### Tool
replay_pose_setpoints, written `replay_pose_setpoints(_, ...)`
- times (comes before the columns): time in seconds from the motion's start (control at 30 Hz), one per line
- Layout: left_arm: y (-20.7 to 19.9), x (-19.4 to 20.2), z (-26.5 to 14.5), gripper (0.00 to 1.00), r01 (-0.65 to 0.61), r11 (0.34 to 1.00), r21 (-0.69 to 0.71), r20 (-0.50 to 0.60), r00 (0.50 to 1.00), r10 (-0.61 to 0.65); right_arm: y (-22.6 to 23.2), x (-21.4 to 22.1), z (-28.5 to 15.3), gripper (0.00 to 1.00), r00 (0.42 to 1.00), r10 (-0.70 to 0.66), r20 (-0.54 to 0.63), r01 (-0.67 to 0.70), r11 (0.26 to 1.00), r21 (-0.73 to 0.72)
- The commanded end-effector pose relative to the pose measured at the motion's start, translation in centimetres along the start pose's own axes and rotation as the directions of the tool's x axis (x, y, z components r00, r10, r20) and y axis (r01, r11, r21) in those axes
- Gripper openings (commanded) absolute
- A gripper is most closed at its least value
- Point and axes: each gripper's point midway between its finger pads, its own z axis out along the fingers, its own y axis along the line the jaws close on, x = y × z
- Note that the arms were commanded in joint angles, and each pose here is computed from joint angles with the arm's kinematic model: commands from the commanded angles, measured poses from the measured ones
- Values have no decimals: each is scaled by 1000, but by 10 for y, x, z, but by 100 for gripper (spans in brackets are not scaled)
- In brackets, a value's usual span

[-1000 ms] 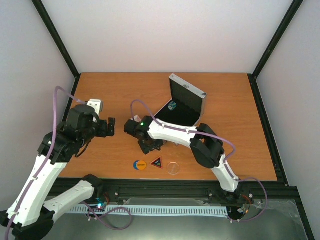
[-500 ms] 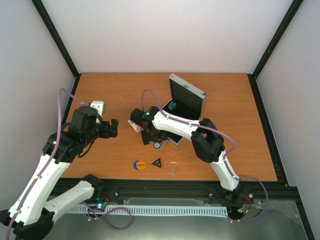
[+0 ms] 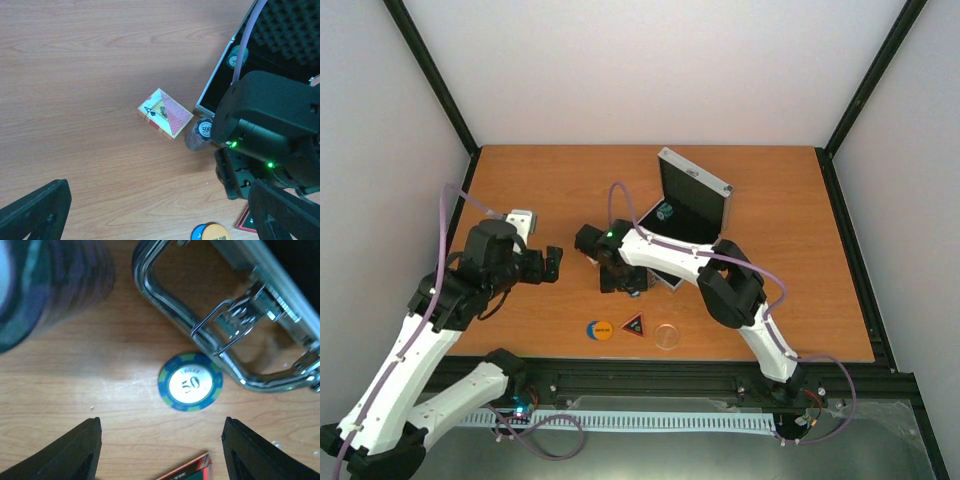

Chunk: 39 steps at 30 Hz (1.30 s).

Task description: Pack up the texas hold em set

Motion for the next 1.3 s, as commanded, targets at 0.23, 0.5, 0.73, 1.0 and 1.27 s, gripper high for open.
replay_pose_setpoints(0.23, -7, -16, -26, 100, 1, 998, 70, 102, 995, -8, 12, 8, -4, 65, 970, 234, 71, -234, 972, -17)
replay_pose_setpoints(0.5, -9, -20, -37, 100, 16, 995, 101, 133, 991, -29, 5, -1, 2, 64, 965, 249, 86, -251, 968, 16)
replay_pose_setpoints(0.73, -9, -20, -40, 100, 18, 994, 106, 145, 989, -33, -12, -9, 4, 63, 956, 282, 76, -283, 959, 6)
replay_pose_setpoints(1.0, -9, -20, -37, 100, 14, 995, 101, 140, 990, -28, -17, -14, 12, 63, 948, 314, 41, -313, 949, -38)
replay_pose_setpoints(1.27, -7, -20, -32, 100, 9, 997, 82, 127, 992, -19, -14, -24, 22, 62, 956, 295, 9, -293, 952, -91)
